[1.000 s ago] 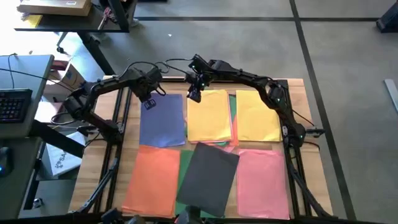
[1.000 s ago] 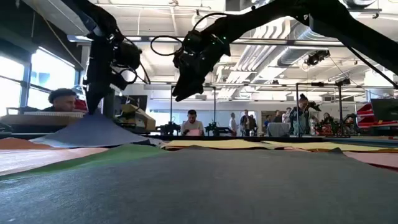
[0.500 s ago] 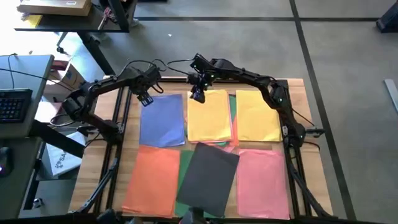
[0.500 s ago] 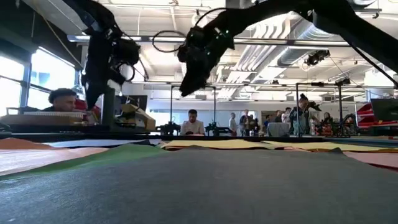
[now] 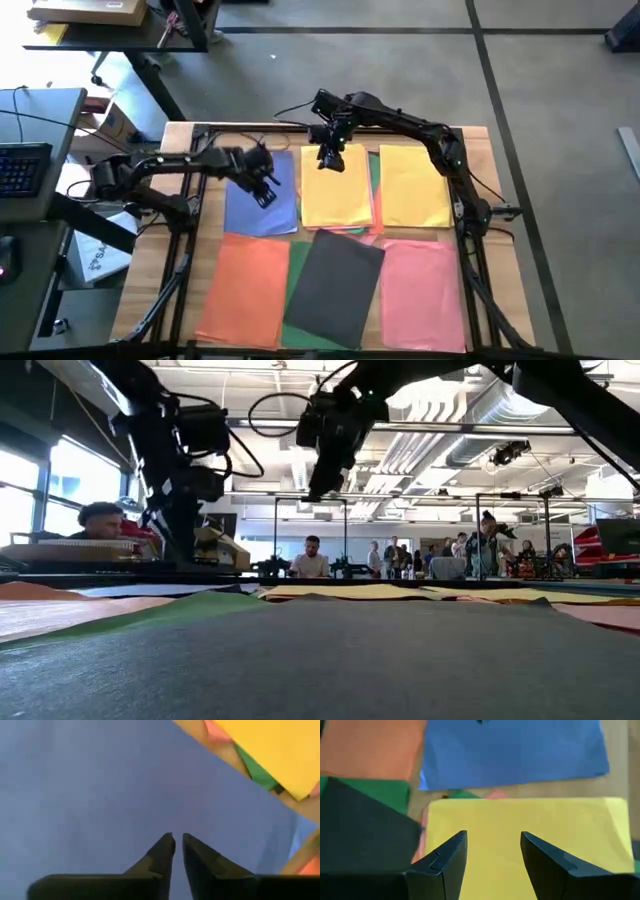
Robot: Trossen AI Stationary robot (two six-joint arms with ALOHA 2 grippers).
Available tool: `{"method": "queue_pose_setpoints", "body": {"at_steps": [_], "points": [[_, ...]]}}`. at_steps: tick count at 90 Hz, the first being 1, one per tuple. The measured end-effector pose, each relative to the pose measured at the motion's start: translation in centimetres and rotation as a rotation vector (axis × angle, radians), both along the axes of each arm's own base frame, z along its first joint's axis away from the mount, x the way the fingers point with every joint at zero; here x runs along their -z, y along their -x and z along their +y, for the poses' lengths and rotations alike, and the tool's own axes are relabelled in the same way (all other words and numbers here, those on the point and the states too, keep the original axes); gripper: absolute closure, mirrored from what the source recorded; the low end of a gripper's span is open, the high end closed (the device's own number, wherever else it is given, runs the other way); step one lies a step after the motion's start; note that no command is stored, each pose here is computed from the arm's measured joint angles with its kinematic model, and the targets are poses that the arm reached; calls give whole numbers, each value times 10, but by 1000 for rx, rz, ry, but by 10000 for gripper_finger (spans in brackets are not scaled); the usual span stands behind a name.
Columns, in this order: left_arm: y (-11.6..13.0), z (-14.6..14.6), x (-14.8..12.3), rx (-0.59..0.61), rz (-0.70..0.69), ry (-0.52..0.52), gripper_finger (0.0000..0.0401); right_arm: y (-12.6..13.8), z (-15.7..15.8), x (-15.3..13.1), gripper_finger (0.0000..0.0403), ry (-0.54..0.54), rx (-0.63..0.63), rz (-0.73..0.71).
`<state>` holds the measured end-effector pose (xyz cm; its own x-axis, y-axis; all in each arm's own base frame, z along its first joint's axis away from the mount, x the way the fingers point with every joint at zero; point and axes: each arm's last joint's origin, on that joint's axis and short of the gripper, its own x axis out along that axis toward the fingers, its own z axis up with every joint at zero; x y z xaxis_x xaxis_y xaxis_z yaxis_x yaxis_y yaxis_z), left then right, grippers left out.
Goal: Organize paper
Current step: Stack the right blue paper on the left blue paper
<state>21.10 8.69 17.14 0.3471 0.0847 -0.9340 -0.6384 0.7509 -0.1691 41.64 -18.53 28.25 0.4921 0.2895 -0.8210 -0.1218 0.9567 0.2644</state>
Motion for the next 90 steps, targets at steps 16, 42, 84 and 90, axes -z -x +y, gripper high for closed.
{"method": "queue_pose_setpoints", "body": {"at_steps": [16,42,84,90], "points": [[5,-15,21,14,5,-6,399,-7,17,11,289,-21,-7,33],[27,-19,46,20,123,-93,400,-16,51,60,341,-71,-1,140],[36,-14,48,169,303,-316,401,-10,80,121,392,-50,1,224],[38,-14,48,186,330,-324,401,-10,82,122,395,-49,-4,226]]}}
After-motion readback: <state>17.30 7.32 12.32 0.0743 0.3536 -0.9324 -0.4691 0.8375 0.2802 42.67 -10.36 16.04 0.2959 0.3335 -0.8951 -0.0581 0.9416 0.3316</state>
